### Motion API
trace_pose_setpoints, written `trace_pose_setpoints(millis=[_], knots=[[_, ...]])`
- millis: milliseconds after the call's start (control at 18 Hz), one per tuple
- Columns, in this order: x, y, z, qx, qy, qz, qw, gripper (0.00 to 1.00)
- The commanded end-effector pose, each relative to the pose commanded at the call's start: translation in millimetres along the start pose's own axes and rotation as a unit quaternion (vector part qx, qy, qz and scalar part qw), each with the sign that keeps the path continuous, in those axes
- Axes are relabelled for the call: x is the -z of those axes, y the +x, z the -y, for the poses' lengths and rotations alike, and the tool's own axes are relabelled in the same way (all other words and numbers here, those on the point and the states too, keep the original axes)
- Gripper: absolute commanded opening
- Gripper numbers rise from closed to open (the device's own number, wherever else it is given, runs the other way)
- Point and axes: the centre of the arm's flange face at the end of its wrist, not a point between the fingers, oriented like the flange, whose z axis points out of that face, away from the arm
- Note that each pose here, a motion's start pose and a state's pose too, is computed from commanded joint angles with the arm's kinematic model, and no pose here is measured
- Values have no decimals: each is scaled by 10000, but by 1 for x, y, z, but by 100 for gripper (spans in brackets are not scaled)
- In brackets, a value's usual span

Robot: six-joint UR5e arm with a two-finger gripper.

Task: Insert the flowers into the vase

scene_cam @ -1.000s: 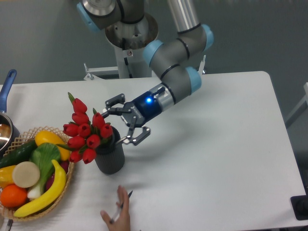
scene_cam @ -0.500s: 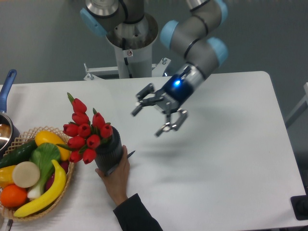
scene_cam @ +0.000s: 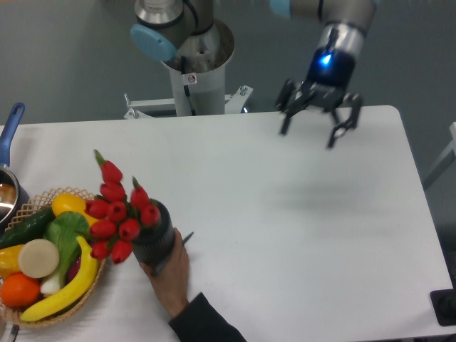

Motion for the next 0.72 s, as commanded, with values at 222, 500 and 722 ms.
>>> trace_pose_setpoints(millis=[222, 500, 722], knots=[[20, -2, 0, -512, -1025, 76, 9934, 100], [37, 2, -10, -1615, -1987, -629, 9646, 100], [43, 3, -17, -1869, -2062, -745, 9576, 100]])
